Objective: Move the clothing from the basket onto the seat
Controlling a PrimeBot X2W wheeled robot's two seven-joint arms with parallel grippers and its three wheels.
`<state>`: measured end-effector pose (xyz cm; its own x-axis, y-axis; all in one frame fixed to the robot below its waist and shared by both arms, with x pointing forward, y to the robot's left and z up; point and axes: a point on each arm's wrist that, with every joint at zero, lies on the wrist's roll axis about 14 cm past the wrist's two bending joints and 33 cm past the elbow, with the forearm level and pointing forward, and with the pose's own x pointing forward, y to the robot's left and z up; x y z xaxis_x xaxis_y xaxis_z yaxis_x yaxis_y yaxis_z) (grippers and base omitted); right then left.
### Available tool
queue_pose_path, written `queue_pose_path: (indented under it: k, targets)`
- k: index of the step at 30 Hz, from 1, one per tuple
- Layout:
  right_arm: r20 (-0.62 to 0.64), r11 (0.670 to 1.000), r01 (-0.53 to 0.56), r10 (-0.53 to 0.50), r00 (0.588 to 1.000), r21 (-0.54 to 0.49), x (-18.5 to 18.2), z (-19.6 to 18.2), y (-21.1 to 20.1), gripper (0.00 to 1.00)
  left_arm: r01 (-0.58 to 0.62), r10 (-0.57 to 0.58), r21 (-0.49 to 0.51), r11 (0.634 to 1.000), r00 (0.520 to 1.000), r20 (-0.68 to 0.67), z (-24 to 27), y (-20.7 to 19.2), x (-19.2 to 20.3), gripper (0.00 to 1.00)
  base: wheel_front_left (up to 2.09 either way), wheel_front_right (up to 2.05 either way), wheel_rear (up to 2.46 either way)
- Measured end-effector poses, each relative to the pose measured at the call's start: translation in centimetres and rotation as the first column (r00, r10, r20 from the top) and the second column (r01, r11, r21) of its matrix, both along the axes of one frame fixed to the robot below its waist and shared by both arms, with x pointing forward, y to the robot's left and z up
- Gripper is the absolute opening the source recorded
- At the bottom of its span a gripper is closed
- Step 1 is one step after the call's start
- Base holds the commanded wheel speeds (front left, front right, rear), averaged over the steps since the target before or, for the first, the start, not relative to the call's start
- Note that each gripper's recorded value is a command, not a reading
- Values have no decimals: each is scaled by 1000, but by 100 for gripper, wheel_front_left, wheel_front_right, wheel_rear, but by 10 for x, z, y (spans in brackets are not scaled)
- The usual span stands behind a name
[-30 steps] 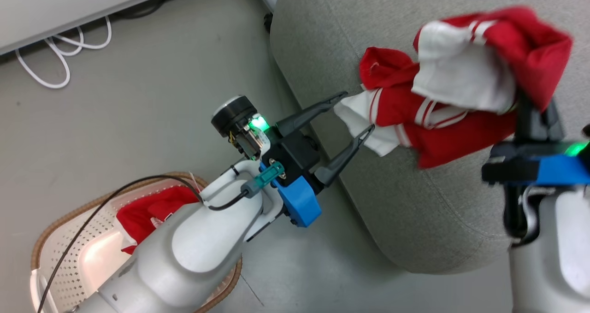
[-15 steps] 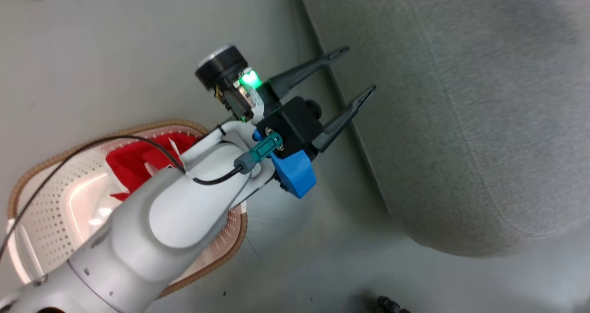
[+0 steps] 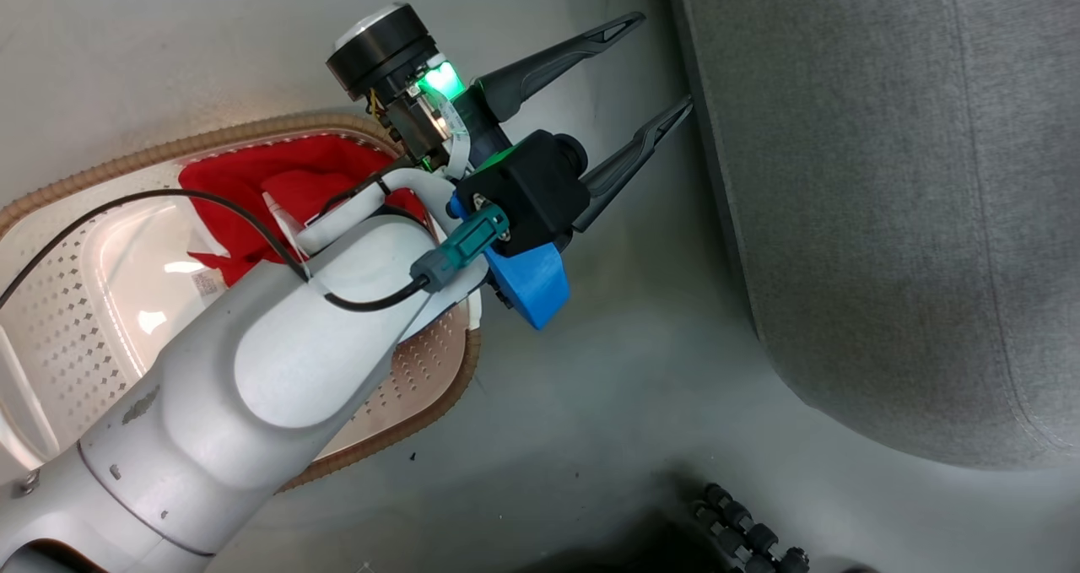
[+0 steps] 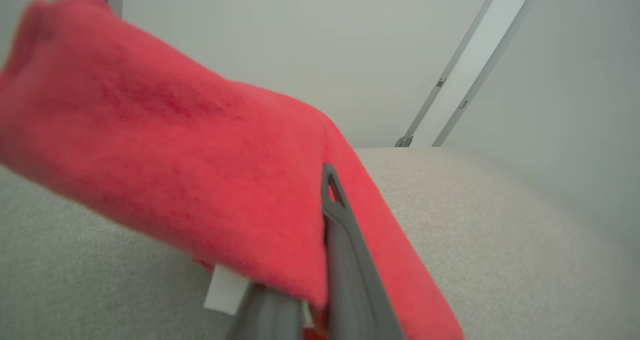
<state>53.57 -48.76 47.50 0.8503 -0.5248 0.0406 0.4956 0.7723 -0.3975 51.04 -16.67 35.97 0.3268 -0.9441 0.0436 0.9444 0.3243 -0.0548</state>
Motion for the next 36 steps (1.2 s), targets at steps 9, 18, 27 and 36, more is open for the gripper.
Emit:
queue_pose_path:
  k: [9, 18, 27, 36]
  targets:
    - [-111, 991, 65, -52, 992, 115, -19, -56, -1, 0, -5, 5, 6, 1000, 1000, -4, -1, 3, -1, 100, 0, 0, 0]
    - [-126, 991, 47, -31, 992, 123, -53, -49, 12, 100, -20, 21, -18, 1000, 999, 33, 32, 2, -7, 100, 0, 0, 0]
    - [-139, 991, -8, 26, 990, 132, -112, -33, 40, 100, -86, 88, -33, 996, 995, 52, 83, 11, -22, 100, 0, 0, 0]
    - [36, 973, -202, 199, 979, 110, -122, 28, 100, 100, -313, 316, -71, 947, 948, 41, 137, 58, -26, 100, 0, 0, 0]
